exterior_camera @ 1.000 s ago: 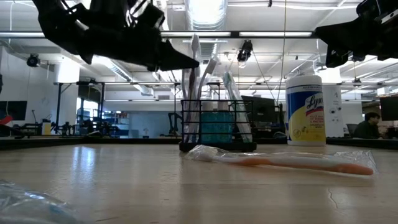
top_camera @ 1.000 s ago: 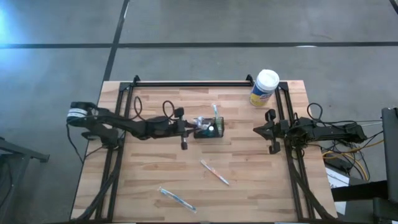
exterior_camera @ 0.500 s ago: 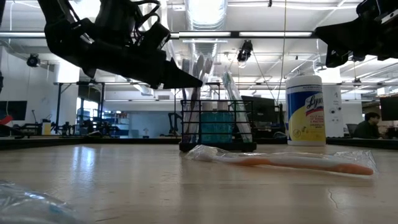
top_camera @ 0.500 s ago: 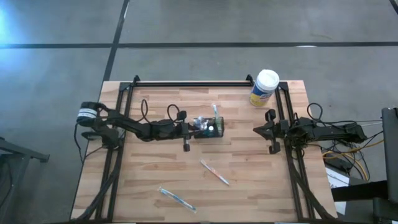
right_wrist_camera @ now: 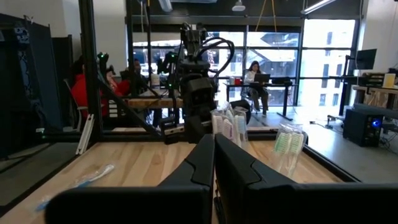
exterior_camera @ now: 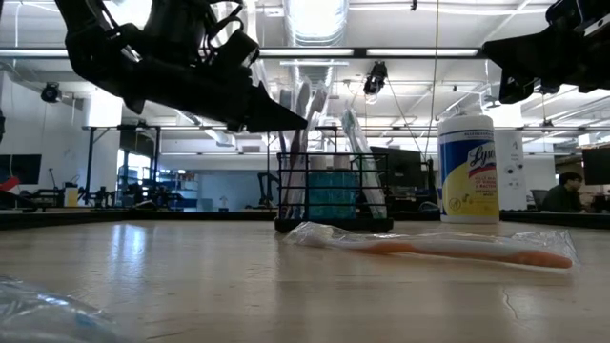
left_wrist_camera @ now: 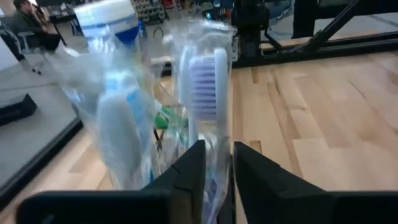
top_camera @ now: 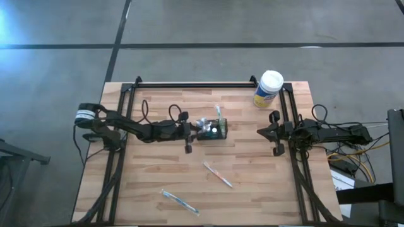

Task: Pick & Place toothbrushing station
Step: Put the purple toothbrush into the wire organizer, then put the orange toothbrush into the wire organizer

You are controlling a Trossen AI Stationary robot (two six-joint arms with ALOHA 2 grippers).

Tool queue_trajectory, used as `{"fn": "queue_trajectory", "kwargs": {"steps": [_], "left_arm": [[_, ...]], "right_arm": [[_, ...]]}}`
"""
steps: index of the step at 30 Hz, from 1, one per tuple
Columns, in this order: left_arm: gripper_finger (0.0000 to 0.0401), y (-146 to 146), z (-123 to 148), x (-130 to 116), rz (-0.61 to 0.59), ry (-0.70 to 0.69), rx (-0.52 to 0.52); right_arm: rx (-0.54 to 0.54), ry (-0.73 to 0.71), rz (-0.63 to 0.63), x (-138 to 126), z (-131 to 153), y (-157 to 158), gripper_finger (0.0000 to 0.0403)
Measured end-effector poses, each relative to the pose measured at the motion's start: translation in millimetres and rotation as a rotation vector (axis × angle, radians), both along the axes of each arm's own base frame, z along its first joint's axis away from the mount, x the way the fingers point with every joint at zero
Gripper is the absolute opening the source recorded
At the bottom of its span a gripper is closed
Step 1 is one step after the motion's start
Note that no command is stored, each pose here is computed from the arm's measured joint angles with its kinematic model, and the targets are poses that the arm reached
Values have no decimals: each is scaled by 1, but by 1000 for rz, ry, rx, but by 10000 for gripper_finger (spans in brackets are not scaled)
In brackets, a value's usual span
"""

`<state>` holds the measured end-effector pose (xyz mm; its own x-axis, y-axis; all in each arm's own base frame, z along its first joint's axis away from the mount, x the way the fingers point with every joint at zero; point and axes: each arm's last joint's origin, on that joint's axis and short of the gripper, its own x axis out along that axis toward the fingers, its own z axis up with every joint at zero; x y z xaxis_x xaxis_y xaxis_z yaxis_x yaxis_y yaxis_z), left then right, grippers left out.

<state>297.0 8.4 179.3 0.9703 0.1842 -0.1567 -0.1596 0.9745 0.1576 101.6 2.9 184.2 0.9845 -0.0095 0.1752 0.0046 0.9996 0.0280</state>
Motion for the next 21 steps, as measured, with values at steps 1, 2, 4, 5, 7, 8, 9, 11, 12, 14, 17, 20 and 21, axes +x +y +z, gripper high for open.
{"fn": "queue_trajectory", "kwargs": {"steps": [1, 2, 4, 5, 7, 8, 9, 11, 12, 14, 17, 20, 21], "left_arm": [[95, 0, -1, 0, 1, 7, -8], [106, 0, -1, 0, -4, 12, -17], [130, -1, -2, -1, -27, 22, -30], [143, -1, -2, -1, -37, 24, -39], [169, -2, -2, -1, -51, 26, -48], [183, -2, -2, -1, -54, 28, -47], [197, -2, -2, -1, -64, 29, -47], [223, -3, 0, -1, -85, 24, -48], [234, -3, 2, -2, -89, 17, -48], [254, -3, 7, -4, -91, 1, -45], [278, -4, 19, -9, -101, -21, -41], [293, -4, 35, -20, -102, -32, -45], [296, -4, 41, -24, -104, -27, -49]], "right_arm": [[0, 1, 0, 0, 0, 0, 8], [0, 1, 0, 0, 0, 0, 8], [0, 4, 0, 0, 0, 0, 8], [0, 5, 0, 0, 0, 0, 8], [0, 7, 0, 0, 0, 0, 8], [0, 5, 0, 0, 0, 0, 8], [0, 4, 0, 0, 0, 0, 8], [0, 4, 0, 0, 0, 0, 8], [0, 4, 0, 0, 0, 0, 8], [0, 4, 0, 0, 0, 0, 8], [-1, 4, 0, 0, 0, 0, 8], [-3, 4, -1, 0, 0, 0, 8], [-3, 4, -1, 0, 0, 0, 8]]}}
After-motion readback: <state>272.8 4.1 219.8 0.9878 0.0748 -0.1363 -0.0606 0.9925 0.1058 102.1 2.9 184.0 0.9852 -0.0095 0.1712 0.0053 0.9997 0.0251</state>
